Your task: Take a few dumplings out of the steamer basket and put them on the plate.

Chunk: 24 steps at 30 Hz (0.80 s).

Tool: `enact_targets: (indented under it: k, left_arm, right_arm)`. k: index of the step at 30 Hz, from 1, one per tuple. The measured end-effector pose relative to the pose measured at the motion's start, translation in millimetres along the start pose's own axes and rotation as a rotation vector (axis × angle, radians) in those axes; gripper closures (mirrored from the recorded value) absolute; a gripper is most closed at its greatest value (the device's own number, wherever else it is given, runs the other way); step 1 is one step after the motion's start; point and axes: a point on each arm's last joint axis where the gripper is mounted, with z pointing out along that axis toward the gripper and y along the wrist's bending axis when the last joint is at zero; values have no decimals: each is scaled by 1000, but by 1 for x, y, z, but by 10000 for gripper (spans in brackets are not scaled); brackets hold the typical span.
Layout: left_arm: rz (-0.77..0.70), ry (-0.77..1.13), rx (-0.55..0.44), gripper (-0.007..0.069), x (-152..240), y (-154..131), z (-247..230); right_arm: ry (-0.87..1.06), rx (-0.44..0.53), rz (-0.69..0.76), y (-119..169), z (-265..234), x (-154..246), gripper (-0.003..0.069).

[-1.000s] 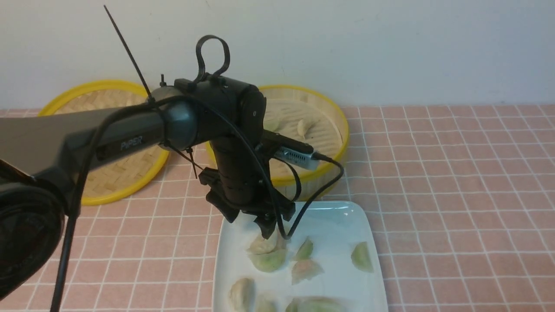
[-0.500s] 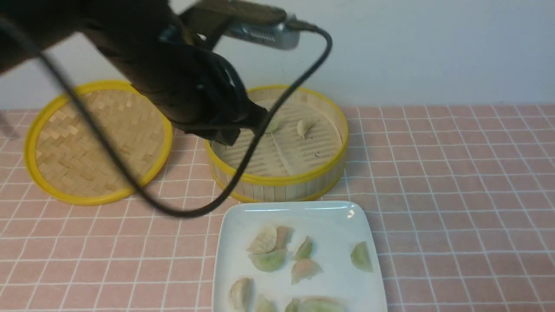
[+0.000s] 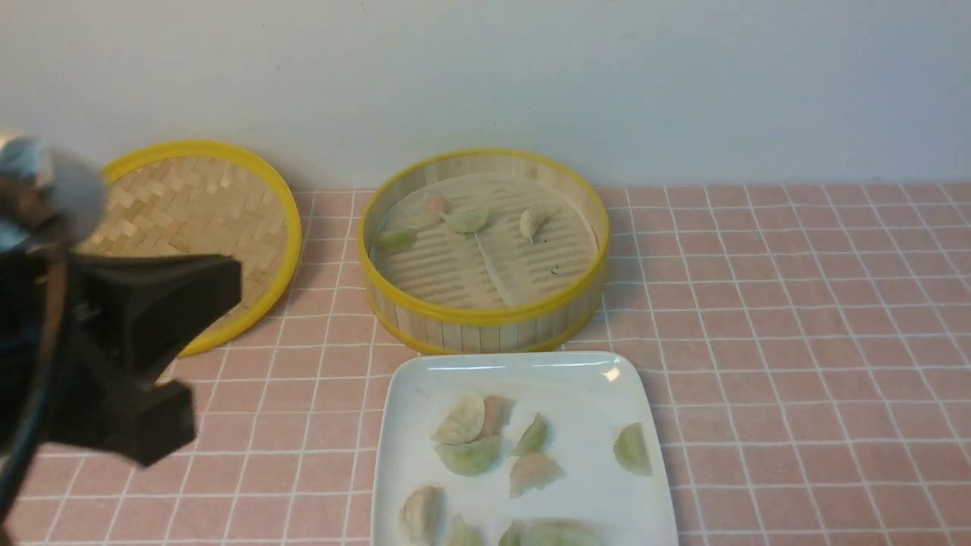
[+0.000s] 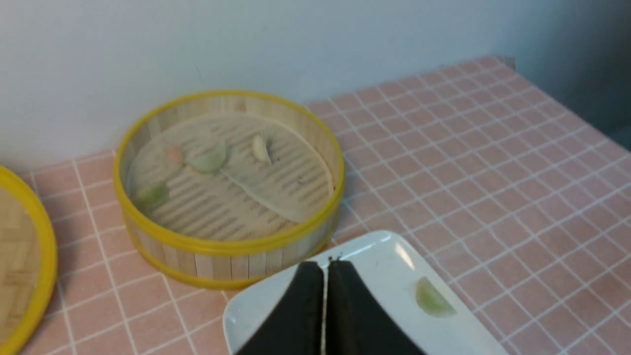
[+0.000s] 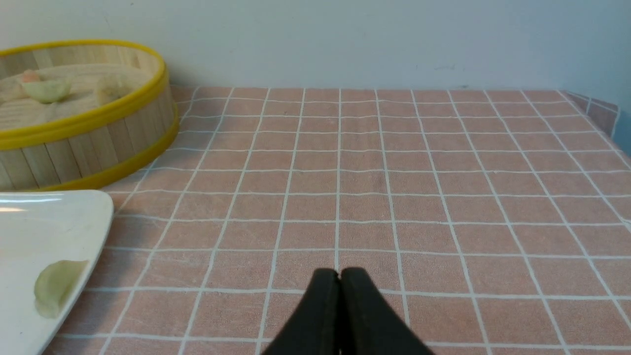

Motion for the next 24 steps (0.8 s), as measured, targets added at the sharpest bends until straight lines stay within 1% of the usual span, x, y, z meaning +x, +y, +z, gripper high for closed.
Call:
enact_targets:
  k: [4,6,10,13,17,20,21,22,23,24]
  left_arm:
    - [13,-146,17,631,10,0,-35]
    - [-7,-245,32,631,19,1,-56]
    - [20,-344,28,631,33,4,-71]
    - [49,-358,14,631,40,6,-71]
    - [107,-323,-19,631,55,10,-62]
    - [121,-311,-39,631,64,13,-57]
    - [138,-293,22,631,74,17,-54]
    - [110,-298,-124,631,86,22,-50]
    - [107,-305,-151,631,92,25,-50]
    - [86,-300,-209,631,104,31,-46]
  right_arm:
    - [0,0,0,0,0,0,673]
    - [0,0,0,0,0,0,673]
    - [0,0,0,0,0,0,673]
    - [0,0,0,0,0,0,673]
    - [0,0,0,0,0,0,673]
    - [0,0,0,0,0,0,673]
    - [0,0,0,0,0,0,673]
    - [0,0,0,0,0,0,673]
    - [0,0,0,0,0,0,673]
    - [0,0,0,0,0,0,673]
